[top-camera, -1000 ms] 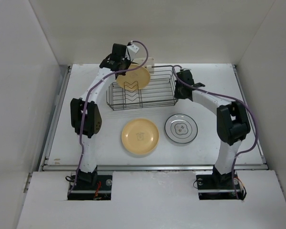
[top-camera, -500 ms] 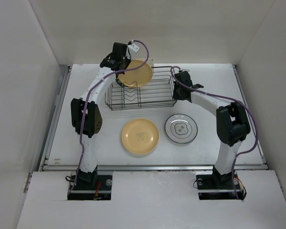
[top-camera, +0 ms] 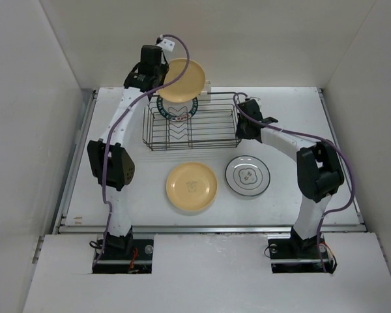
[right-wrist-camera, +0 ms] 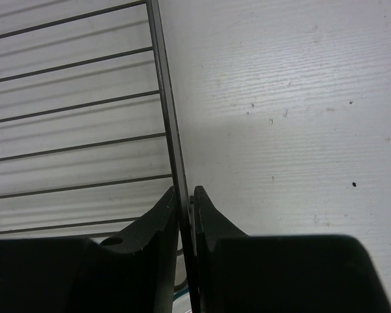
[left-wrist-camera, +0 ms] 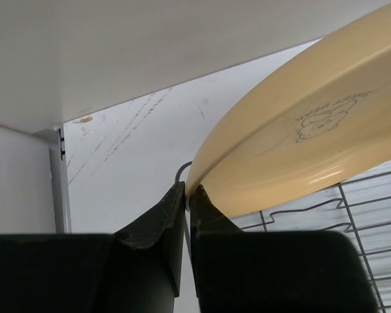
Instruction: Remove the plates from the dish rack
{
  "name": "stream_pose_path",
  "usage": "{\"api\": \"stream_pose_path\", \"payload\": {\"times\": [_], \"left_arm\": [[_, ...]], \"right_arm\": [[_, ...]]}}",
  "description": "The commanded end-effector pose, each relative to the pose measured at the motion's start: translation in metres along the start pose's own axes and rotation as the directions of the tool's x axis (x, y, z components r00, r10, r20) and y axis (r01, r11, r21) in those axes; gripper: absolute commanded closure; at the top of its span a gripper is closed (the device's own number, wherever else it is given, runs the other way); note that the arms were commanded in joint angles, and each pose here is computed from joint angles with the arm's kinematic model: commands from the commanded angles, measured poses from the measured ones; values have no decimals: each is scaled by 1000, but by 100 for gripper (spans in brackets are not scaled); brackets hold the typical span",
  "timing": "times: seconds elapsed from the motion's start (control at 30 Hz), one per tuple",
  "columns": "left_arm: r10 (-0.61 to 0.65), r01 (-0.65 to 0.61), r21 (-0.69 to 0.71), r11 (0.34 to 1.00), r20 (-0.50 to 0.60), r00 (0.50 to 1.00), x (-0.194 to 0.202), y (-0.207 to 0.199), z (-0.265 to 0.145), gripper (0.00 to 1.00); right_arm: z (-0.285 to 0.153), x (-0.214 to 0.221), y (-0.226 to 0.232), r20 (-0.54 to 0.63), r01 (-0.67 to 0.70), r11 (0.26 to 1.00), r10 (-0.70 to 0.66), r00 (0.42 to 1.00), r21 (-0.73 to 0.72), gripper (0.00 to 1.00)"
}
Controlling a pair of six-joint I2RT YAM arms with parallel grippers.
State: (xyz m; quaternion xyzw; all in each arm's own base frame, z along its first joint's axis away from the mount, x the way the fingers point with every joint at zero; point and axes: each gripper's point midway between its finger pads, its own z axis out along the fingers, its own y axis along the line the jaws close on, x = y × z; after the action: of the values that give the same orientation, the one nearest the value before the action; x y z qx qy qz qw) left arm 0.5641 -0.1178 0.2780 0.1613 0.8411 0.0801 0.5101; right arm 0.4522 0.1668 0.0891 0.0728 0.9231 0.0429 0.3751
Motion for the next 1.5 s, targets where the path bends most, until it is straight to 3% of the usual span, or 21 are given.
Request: {"api": "stream_pose_path", "payload": {"times": [0.0, 0.17, 0.23, 0.33, 0.37, 0.4, 0.43, 0.47, 0.5, 0.57, 0.7, 0.77, 1.03, 1.13, 1.2, 1.27, 1.3, 1.37, 1.4, 1.43, 1.47], "left_arm": [[-174, 179, -10, 984, 179, 968, -66, 36, -67, 100], [-240, 222, 169, 960, 95, 966, -57, 27, -96, 100], [-230, 225, 278, 934, -14, 973, -34, 7, -111, 100], [-81, 166, 569, 806, -173, 982, 8, -45, -152, 100], [-17, 156, 680, 717, -206, 978, 24, -68, -170, 100], [130, 53, 749, 660, -184, 974, 44, -86, -178, 100], [224, 80, 790, 608, -268, 937, 75, -97, -193, 100], [290, 71, 819, 569, -281, 915, 91, -105, -200, 100], [372, 78, 828, 555, -331, 867, 119, -110, -202, 100], [481, 49, 858, 511, -333, 811, 145, -122, -207, 100], [604, 75, 857, 511, -419, 678, 201, -137, -206, 100], [635, 68, 857, 510, -429, 642, 214, -148, -204, 100], [631, 57, 808, 586, -500, 593, 235, -160, -184, 100], [652, 36, 802, 596, -510, 561, 242, -158, -179, 79], [659, 48, 803, 594, -520, 543, 246, -158, -181, 58], [659, 48, 803, 594, -520, 543, 246, -158, -181, 26], [649, 31, 802, 597, -505, 569, 236, -157, -182, 20], [630, 12, 804, 595, -475, 615, 220, -156, -185, 17], [607, -10, 805, 593, -440, 662, 201, -157, -185, 15], [563, -3, 810, 587, -406, 720, 182, -154, -192, 15], [485, 17, 781, 625, -405, 775, 165, -143, -185, 14]], "right_arm": [[-11, -11, -1, 45, -20, 1000, 19, 999, 20, 100], [-14, -13, -2, 50, -38, 999, 37, 998, 27, 100], [-14, -13, -3, 55, -49, 998, 47, 997, 35, 100], [-17, -16, -2, 63, -61, 998, 59, 996, 30, 100], [-17, -16, -2, 63, -61, 998, 59, 996, 30, 100], [-17, -16, -2, 63, -61, 998, 59, 996, 30, 100], [-16, -12, -2, 51, -58, 998, 57, 997, 26, 100], [-16, -12, -2, 51, -58, 998, 57, 997, 26, 100], [-16, -12, -2, 51, -58, 998, 57, 997, 26, 100], [-16, -12, -2, 51, -58, 998, 57, 997, 26, 100], [-15, -8, -4, 43, -56, 998, 54, 998, 31, 100], [-17, -7, -5, 43, -65, 997, 63, 997, 30, 100], [-21, -5, -8, 48, -65, 997, 63, 997, 38, 100], [-21, -5, -8, 48, -65, 997, 63, 997, 38, 100], [-22, -3, -9, 40, -62, 997, 61, 997, 43, 100], [-23, -6, -11, 44, -62, 997, 60, 997, 51, 89], [-24, -10, -9, 51, -56, 997, 54, 997, 47, 81], [-34, -22, -7, 81, -55, 998, 52, 995, 30, 69], [-39, -27, -8, 99, -45, 998, 42, 994, 32, 60], [-46, -36, -6, 125, -42, 999, 39, 991, 18, 44], [-61, -53, -3, 178, -44, 999, 45, 983, -11, 37]]}}
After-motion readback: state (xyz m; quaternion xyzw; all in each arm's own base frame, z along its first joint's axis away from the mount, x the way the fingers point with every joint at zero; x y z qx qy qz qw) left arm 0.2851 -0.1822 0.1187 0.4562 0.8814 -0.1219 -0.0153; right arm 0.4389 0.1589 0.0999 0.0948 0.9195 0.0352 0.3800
